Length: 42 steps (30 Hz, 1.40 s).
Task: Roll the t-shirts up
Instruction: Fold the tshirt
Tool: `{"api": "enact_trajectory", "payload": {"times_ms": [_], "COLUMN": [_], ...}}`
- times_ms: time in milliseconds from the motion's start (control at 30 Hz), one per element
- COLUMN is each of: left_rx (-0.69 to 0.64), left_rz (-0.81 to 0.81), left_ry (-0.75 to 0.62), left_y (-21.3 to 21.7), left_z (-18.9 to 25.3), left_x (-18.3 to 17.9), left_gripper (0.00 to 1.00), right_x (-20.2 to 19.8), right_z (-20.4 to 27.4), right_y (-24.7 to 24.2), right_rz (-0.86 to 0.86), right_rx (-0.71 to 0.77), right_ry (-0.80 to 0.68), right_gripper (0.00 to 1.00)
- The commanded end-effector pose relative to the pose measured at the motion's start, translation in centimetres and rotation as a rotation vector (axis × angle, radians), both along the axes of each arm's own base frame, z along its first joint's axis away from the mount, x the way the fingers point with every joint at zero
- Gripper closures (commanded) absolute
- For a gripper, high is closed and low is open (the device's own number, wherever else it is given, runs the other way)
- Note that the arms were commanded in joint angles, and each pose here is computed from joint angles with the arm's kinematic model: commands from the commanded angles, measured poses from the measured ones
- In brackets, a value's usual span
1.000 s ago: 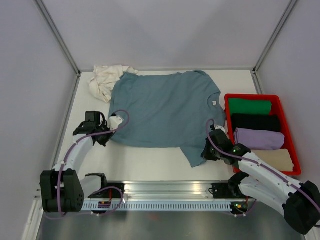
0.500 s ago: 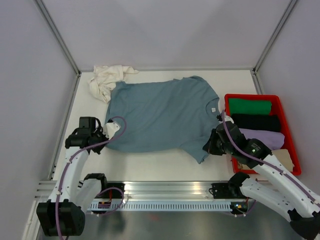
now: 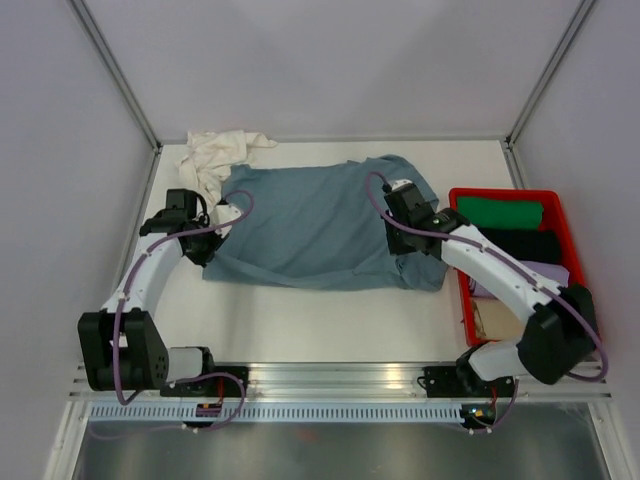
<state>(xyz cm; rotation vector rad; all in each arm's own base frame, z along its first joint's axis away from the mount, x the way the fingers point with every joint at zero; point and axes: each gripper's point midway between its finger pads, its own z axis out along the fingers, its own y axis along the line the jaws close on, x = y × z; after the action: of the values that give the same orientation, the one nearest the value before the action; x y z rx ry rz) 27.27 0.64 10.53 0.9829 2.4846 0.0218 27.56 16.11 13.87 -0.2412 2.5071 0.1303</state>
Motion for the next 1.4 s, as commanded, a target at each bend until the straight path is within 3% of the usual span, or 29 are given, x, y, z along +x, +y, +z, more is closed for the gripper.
{"api": "enact_trajectory", "payload": {"times_ms": [0, 233, 433, 467, 567, 600, 633, 733, 767, 833, 900, 1033, 1100, 1267, 1367], "left_rx": [0.002, 0.010, 0.009, 0.015, 0.014, 0.011, 0.009, 0.008, 0.021, 0.034, 0.045, 0.056, 0.036, 0.001, -0.024], "left_rz": [0.085, 0.149, 0.174, 0.180, 0.184, 0.185, 0.189, 0.196, 0.209, 0.237, 0.267, 0.326, 0.332, 0.332, 0.299], "left_ry": [-0.117, -0.051, 0.023, 0.033, 0.053, 0.061, 0.060, 0.064, 0.058, 0.044, 0.010, -0.066, -0.076, 0.054, 0.131], "left_y": [0.8, 1.3, 1.4, 1.5, 1.5, 1.5, 1.5, 1.5, 1.8, 2.1, 2.5, 3.1, 2.7, 1.6, 0.7], "left_z": [1.8, -1.2, -3.9, -4.2, -5.0, -5.2, -5.2, -5.3, -5.2, -4.7, -3.4, -0.7, 0.1, -3.1, -5.6], "left_x": [4.8, 7.6, 8.9, 8.9, 9.1, 9.0, 9.0, 9.0, 9.1, 9.1, 9.0, 8.9, 8.1, 4.5, 2.7], "left_gripper": [0.98, 0.98, 0.98, 0.98, 0.98, 0.97, 0.93, 0.78, 0.66, 0.57, 0.41, 0.38, 0.38, 0.34, 0.33], "right_x": [6.8, 13.4, 16.1, 16.4, 17.2, 17.4, 17.4, 16.9, 16.7, 15.1, 12.9, 9.2, 7.4, 5.8, 5.5], "right_z": [1.9, -1.1, -3.7, -3.8, -4.4, -4.2, -3.9, -2.2, -1.8, -1.1, -1.7, -3.8, -4.7, -6.2, -7.5], "right_y": [-0.3, 0.6, 0.4, 0.3, 0.0, -0.2, -0.4, -1.7, -2.4, -3.6, -5.0, -6.2, -6.5, -7.5, -7.9], "right_rz": [0.063, 0.115, 0.105, 0.100, 0.084, 0.075, 0.053, 0.005, -0.020, -0.040, -0.066, -0.090, -0.105, -0.127, -0.129], "right_rx": [-0.054, -0.145, -0.165, -0.162, -0.165, -0.174, -0.177, -0.161, -0.138, -0.116, -0.119, -0.119, -0.103, -0.100, -0.116], "right_ry": [-0.132, -0.098, -0.061, -0.060, -0.056, -0.051, -0.050, -0.064, -0.068, -0.069, -0.035, 0.034, 0.051, 0.055, 0.093], "right_gripper": [1.00, 1.00, 0.96, 0.93, 0.53, 0.45, 0.43, 0.41, 0.41, 0.43, 0.50, 0.63, 0.63, 0.45, 0.44]}}
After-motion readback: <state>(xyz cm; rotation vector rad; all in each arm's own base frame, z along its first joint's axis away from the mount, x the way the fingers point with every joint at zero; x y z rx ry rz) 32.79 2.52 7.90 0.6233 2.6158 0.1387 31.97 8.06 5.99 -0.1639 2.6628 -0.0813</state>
